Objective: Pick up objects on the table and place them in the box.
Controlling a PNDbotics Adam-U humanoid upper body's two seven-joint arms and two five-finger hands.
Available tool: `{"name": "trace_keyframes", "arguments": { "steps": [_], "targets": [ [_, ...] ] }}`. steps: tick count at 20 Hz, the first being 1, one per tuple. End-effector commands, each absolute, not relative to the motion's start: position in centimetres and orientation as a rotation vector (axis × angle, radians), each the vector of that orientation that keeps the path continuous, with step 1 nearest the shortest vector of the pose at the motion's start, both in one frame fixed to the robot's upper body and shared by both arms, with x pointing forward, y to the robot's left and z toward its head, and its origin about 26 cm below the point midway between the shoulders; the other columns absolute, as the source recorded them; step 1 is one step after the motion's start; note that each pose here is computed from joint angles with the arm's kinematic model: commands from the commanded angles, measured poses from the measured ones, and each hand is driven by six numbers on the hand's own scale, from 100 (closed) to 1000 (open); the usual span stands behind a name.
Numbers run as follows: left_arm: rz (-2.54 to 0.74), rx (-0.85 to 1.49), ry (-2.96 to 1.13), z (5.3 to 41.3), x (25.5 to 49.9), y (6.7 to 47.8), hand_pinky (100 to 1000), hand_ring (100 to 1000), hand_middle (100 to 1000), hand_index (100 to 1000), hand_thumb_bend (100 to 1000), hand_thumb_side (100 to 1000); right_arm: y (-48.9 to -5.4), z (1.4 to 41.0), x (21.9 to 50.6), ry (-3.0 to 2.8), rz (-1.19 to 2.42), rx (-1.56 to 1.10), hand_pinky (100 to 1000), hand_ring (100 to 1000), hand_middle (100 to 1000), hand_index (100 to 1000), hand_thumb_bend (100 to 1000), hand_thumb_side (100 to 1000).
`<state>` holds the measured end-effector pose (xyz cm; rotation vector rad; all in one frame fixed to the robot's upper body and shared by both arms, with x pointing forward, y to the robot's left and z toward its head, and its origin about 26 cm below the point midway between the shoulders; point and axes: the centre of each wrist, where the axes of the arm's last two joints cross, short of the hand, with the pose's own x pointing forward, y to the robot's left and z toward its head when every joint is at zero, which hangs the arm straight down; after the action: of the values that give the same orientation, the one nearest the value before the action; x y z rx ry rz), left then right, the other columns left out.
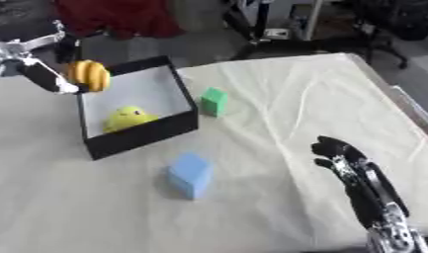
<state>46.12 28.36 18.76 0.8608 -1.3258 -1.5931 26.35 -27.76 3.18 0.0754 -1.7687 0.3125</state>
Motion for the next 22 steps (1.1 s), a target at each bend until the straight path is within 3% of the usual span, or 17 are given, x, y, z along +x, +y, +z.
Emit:
{"name": "trace_keyframes", "arguments": {
  "steps": [1, 3, 4, 8, 10, 11, 13, 17, 22],
  "targets": [
    [-1.544, 0.918, -1.303, 17.1, 47.5, 28.1, 578, 427, 388, 550, 588, 282, -27.8, 3.6, 26.5, -1.782, 0.327, 0.083, 833, 844, 728, 825, 100, 743],
    [-1.544, 0.93, -1.3, 16.4, 47.7, 28.2, 578, 427, 388, 550, 588, 282, -27.8, 3.6, 26.5, -1.782, 0.327, 0.085, 833, 844, 728, 825, 100, 743],
    [-1.545, 0.934, -1.3, 16.2, 47.7, 28.2, 621, 489, 465, 633, 760, 373, -27.7, 3.6, 26.5, -1.782, 0.326, 0.085, 834, 844, 728, 825, 100, 743],
    [-1.441, 0.959, -1.312, 14.9, 48.2, 27.2, 730, 680, 673, 837, 990, 472, -27.6, 3.5, 26.5, -1.78, 0.32, 0.09, 834, 844, 728, 825, 100, 744],
    [-1.412, 1.007, -1.305, 14.6, 48.2, 26.8, 741, 699, 701, 859, 1000, 503, -27.6, 3.5, 26.5, -1.781, 0.319, 0.091, 834, 844, 728, 825, 100, 743],
    [-1.393, 1.028, -1.303, 14.4, 48.2, 26.8, 764, 732, 754, 894, 1000, 585, -27.6, 3.5, 26.5, -1.781, 0.319, 0.09, 834, 844, 728, 825, 100, 744],
    [-1.346, 1.063, -1.316, 14.4, 48.1, 26.7, 781, 757, 782, 902, 1000, 634, -27.6, 3.5, 26.5, -1.782, 0.317, 0.09, 834, 844, 728, 825, 100, 744],
    [-1.243, 1.119, -1.444, 16.3, 47.6, 27.7, 757, 728, 754, 878, 1000, 616, -27.9, 3.6, 26.5, -1.785, 0.311, 0.075, 834, 844, 727, 825, 100, 740],
    [-1.146, 1.179, -1.634, 18.5, 45.9, 30.9, 717, 653, 675, 840, 924, 640, -29.1, 5.3, 27.1, -1.831, 0.356, 0.011, 834, 845, 728, 830, 100, 695]
  ]
}}
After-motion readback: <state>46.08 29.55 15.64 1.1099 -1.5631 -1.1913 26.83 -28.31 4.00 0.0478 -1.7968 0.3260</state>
